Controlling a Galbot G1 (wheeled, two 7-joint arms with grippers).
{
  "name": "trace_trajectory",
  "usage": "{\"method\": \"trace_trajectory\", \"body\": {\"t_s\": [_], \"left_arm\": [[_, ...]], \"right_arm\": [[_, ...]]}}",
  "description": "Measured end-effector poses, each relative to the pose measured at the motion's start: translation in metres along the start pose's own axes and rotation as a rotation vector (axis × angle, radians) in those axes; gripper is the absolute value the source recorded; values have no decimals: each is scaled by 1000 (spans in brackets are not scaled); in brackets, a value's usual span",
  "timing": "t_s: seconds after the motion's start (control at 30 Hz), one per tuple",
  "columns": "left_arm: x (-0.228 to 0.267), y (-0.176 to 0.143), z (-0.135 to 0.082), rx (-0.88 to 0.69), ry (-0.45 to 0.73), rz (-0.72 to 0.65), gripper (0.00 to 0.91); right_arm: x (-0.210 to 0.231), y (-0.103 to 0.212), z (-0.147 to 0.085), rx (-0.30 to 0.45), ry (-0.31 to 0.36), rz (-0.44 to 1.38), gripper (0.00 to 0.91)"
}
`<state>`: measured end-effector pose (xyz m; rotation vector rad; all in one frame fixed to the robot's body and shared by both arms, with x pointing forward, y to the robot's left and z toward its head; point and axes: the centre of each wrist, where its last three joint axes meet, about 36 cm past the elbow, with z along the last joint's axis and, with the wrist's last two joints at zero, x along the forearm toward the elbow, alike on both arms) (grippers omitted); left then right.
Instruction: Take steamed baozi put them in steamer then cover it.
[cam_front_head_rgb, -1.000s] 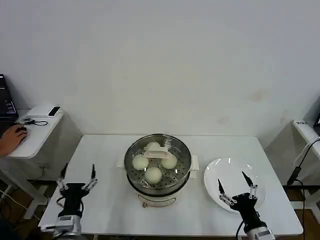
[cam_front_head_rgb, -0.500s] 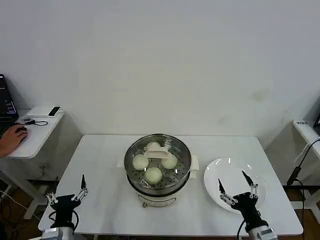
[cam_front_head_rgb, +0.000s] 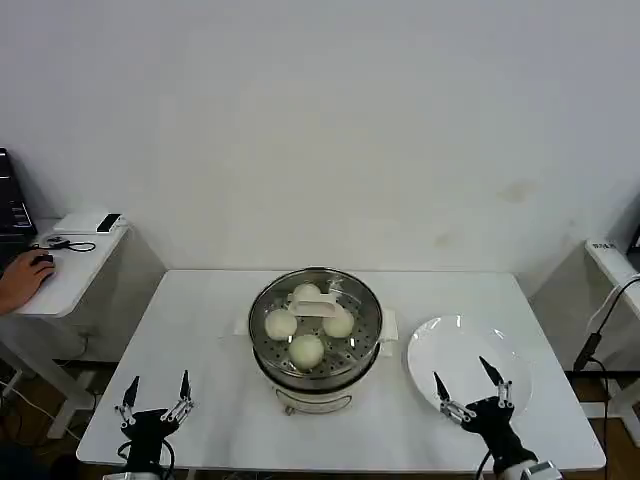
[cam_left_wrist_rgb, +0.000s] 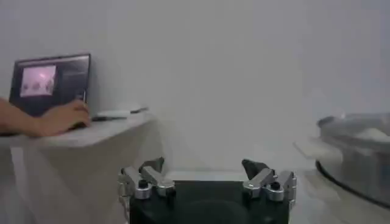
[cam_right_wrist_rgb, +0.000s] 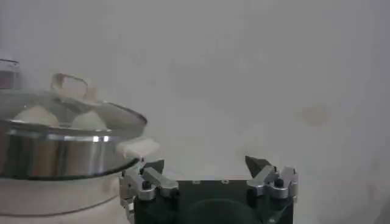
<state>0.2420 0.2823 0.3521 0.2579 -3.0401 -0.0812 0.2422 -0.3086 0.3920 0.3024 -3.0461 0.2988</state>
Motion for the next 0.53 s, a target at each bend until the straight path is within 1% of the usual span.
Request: {"method": "trace_trajectory", "body": {"t_s": [0.2,0.53], "left_arm": [[8,-5,-1,-8,11,12,907],[20,-11,0,-34,24,25,907]], "right_arm": [[-1,-2,-1,-16,0,-17,907],[-3,-1,-5,-43,22,-65,907]]}}
